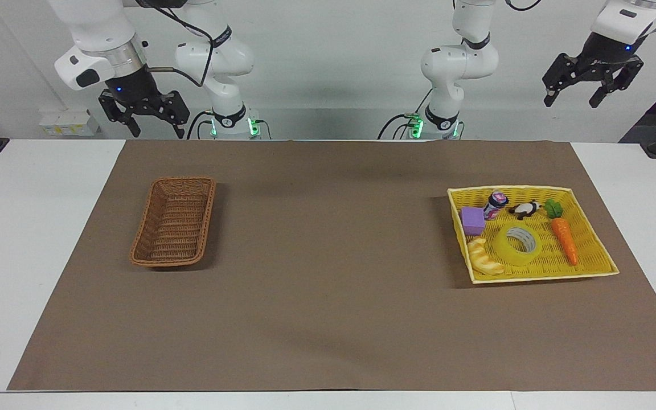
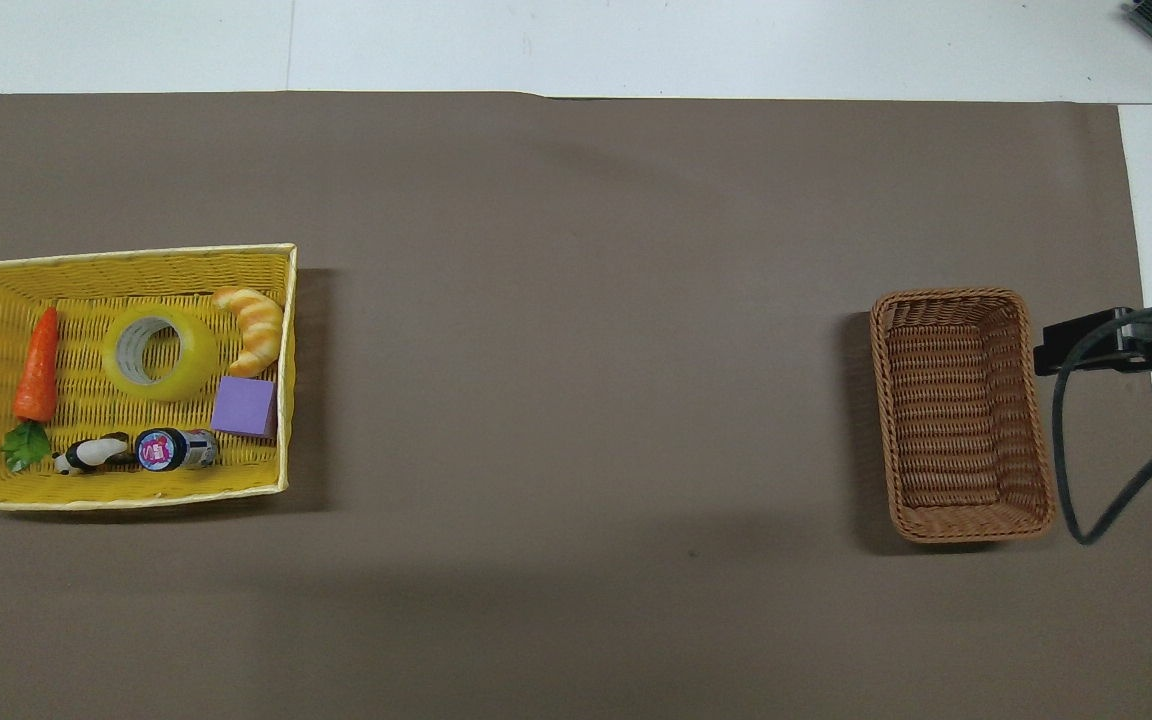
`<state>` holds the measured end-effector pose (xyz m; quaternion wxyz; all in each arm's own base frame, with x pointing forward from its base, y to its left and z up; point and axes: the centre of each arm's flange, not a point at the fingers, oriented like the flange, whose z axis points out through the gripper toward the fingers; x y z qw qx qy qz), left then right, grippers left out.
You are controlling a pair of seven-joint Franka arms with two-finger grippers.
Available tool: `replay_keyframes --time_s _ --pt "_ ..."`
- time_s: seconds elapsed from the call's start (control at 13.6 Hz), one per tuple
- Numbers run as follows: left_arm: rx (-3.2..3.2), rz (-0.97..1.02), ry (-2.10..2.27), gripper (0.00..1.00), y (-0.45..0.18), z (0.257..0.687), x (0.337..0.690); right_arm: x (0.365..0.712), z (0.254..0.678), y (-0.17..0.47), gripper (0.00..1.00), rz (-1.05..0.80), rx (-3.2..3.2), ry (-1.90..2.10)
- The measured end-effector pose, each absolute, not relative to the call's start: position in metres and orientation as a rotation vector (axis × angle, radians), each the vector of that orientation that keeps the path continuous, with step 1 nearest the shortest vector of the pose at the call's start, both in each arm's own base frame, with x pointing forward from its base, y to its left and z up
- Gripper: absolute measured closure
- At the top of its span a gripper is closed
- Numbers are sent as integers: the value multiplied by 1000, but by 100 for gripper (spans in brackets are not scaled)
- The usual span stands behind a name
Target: Move tape to another basket
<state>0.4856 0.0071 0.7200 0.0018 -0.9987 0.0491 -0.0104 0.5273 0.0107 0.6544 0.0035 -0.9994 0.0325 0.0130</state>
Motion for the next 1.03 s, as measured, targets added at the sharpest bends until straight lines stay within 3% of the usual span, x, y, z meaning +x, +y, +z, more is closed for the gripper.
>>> replay_keyframes --time_s 0.59,1.03 --pt "-3117 -184 213 0 7 721 501 527 654 12 0 42 -3133 99" --pt "-3118 -150 238 0 35 651 537 527 654 12 0 45 -3133 97"
